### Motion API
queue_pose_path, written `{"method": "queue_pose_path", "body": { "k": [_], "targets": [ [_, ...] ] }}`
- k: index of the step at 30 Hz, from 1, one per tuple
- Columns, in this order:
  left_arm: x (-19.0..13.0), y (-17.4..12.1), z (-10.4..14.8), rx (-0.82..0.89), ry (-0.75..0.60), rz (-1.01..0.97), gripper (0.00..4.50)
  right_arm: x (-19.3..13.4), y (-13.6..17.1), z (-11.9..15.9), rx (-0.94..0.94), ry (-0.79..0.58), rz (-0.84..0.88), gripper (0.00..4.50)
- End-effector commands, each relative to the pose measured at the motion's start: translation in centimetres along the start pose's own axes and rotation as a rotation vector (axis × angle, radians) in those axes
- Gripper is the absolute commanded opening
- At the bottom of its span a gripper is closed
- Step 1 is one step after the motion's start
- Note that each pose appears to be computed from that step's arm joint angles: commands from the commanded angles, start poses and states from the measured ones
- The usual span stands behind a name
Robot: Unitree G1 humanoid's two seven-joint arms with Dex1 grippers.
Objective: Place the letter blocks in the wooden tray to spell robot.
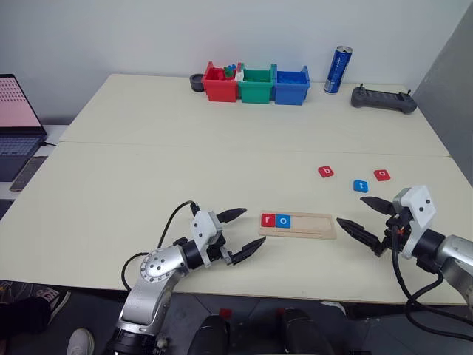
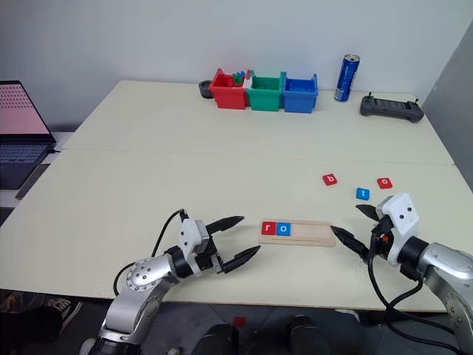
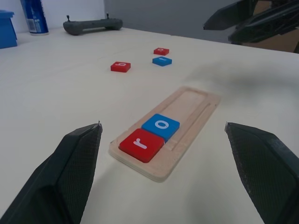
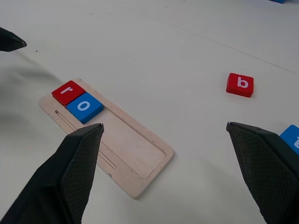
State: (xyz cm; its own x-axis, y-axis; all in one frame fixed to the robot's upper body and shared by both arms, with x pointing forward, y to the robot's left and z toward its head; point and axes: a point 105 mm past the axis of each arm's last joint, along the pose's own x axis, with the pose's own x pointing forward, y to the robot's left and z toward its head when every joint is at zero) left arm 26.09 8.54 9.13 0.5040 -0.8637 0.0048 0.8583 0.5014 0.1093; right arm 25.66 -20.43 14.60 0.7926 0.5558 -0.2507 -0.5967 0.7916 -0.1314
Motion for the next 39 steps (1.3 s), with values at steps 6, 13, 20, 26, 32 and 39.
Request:
{"method": "queue_pose_path", "body": {
  "k": [6, 13, 20, 26, 32, 39],
  "targets": [
    [0.4, -0.5, 1.4, 0.024, -0.034, -0.065, 4.47, -0.3, -1.4, 0.4, -0.036, -0.024, -0.113, 4.50],
    [0.4, 0.0, 1.1, 0.035, -0.025, -0.078, 4.47, 0.0, -6.4, -1.5, -0.053, 0.061, -0.451, 4.50],
    [0.3, 0.0, 1.1, 0.041, -0.024, -0.081, 4.47, 3.8, -7.4, -1.4, 0.122, 0.024, -0.614, 4.50],
    [0.2, 0.4, 1.1, 0.050, -0.021, -0.077, 4.47, 7.4, -7.2, -0.3, 0.128, 0.000, -0.599, 4.50],
    [0.4, 0.2, 1.3, 0.050, -0.029, -0.079, 4.47, 10.9, -5.5, -0.1, 0.148, -0.018, -0.433, 4.50],
    [0.3, 0.3, 1.6, 0.052, -0.033, -0.070, 4.47, 13.0, -5.9, -0.3, 0.141, -0.025, -0.347, 4.50]
  ]
}}
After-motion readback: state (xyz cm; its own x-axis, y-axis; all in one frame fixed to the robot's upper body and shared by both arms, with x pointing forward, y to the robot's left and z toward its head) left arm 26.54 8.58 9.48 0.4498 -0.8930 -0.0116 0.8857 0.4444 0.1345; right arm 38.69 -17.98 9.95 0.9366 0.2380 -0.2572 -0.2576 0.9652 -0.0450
